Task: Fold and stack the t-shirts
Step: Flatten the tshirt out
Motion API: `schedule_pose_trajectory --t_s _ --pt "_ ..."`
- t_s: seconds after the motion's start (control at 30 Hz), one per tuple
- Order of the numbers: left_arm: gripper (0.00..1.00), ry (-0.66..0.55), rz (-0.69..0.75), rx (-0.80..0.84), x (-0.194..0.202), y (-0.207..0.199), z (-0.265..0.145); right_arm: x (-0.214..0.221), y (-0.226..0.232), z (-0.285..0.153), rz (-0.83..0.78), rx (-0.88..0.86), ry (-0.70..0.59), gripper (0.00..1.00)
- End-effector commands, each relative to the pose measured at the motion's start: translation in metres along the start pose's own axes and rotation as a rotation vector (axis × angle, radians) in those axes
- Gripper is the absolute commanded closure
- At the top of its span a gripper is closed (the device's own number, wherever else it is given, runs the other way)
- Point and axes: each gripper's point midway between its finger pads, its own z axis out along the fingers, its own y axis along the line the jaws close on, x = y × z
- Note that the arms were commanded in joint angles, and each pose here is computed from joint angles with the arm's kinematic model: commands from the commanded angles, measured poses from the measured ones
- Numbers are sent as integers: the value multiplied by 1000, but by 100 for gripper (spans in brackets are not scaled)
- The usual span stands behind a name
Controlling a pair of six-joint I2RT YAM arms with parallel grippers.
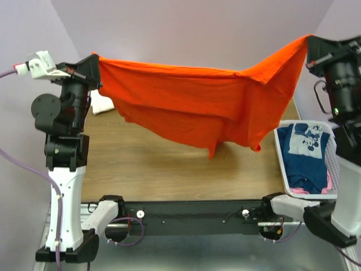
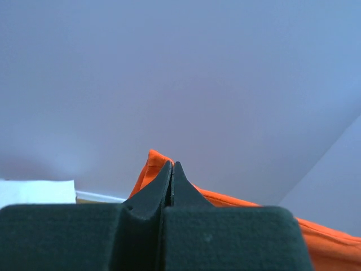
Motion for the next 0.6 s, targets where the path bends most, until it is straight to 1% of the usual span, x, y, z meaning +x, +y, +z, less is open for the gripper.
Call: schedule_pose_trajectory --t_s 0.0,0.03,0.07,0.1,0.13,0.17,0.2,0.23,0.27,0.3,0.33,0.37,0.4,0.43,0.47,0.5,0.53,0.57 --pt "100 89 -14 -2 41 16 39 74 -23 86 -123 91 131 100" --pt "100 123 -30 -12 60 25 54 83 -23 100 -136 86 140 100" --pt "100 114 -37 -4 64 26 65 91 -23 114 -139 81 144 100" --pt "100 132 -44 -9 74 31 73 97 -20 127 -141 68 138 100" --pt "100 162 -51 -21 96 43 92 134 -33 157 -172 88 195 100" --pt "100 160 -65 -15 103 45 104 127 -26 169 -169 70 166 100" --pt "100 175 -69 -19 113 50 114 139 -27 186 -173 59 172 100" --pt "100 209 -73 -31 134 61 135 170 -41 212 -190 74 213 100" --pt "100 215 -77 -32 142 65 146 181 -45 227 -192 69 220 100" --pt "100 219 -82 -26 147 67 158 156 -29 236 -175 19 152 100" --pt "100 225 -79 -9 154 68 180 182 -47 259 -181 38 178 100" --pt "100 231 -79 -8 157 69 191 178 -46 266 -178 25 158 100" --pt "100 234 -83 6 157 67 201 150 -31 268 -166 -14 76 100" --pt "100 254 -84 3 171 74 213 148 -34 273 -175 -10 55 100" --pt "100 198 -77 40 145 59 225 143 -36 275 -177 -7 29 100" --pt "100 196 -76 38 141 58 230 113 -23 270 -166 -34 -59 100" --pt "100 198 -80 34 144 62 239 120 -30 272 -174 -21 -53 100" --pt "100 156 -78 64 121 50 243 106 -26 268 -177 -26 -90 100"
